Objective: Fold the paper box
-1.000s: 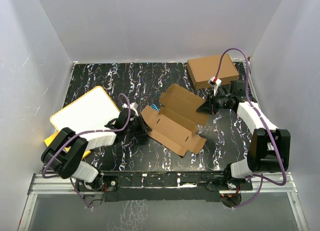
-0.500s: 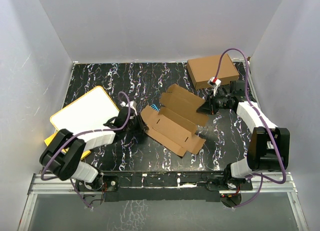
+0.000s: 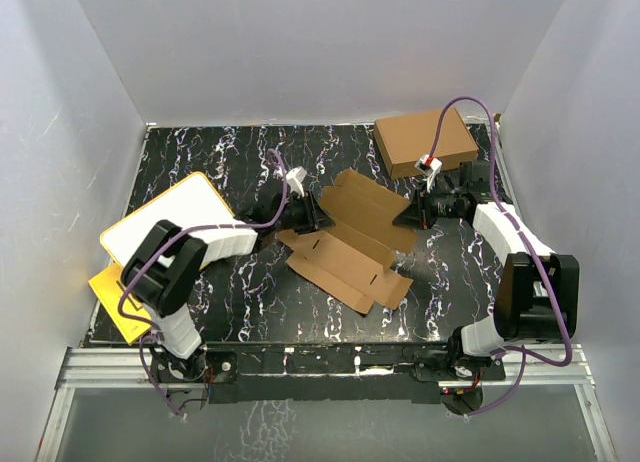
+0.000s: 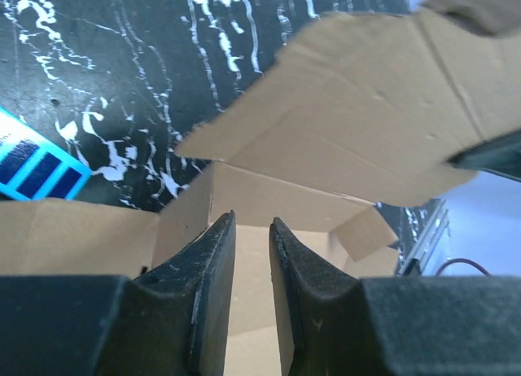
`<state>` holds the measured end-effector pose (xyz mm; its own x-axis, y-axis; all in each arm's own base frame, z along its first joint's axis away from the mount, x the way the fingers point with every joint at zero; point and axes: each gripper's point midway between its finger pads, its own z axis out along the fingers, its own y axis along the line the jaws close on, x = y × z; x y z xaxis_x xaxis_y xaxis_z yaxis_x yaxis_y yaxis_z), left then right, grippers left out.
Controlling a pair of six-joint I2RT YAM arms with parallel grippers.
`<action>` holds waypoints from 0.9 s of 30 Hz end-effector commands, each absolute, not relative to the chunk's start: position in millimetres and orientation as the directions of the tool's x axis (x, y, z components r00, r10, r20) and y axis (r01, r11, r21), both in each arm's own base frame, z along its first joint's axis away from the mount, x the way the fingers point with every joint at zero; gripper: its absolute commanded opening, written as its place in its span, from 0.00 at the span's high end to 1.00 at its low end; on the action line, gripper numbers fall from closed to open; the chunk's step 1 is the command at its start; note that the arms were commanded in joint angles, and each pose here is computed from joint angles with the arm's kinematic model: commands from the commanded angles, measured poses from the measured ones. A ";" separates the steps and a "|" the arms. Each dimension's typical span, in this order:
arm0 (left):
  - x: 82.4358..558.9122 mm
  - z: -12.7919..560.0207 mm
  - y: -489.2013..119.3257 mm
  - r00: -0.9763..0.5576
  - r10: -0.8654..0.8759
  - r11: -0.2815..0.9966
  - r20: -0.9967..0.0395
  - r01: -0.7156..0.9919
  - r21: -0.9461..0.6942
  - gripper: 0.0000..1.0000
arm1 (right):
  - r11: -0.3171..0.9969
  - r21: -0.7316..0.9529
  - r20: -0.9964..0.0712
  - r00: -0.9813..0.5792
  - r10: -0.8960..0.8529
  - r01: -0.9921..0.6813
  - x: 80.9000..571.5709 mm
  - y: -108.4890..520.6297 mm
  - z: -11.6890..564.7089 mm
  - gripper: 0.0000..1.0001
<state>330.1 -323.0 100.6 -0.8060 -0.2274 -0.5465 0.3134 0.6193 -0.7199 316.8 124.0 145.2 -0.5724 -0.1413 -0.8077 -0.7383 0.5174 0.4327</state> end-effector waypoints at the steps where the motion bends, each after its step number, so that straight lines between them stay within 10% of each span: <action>1: 350.7 94.8 -323.1 -0.803 -0.201 0.668 -0.561 0.307 -0.678 0.79 | 0.482 0.391 -0.847 -0.511 -0.143 -0.784 320.1 127.8 153.7 0.92; 27: 357.6 119.6 -290.9 -0.744 -0.207 0.685 -0.636 0.354 -0.637 0.76 | 0.507 0.400 -0.837 -0.530 -0.138 -0.764 325.4 126.8 151.4 0.92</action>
<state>371.6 -294.9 58.4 -0.8125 -0.1987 -0.5481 0.2489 0.7319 -0.6344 317.2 124.2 140.7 -0.5868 -0.1395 -0.7976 -0.7300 0.5174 0.4465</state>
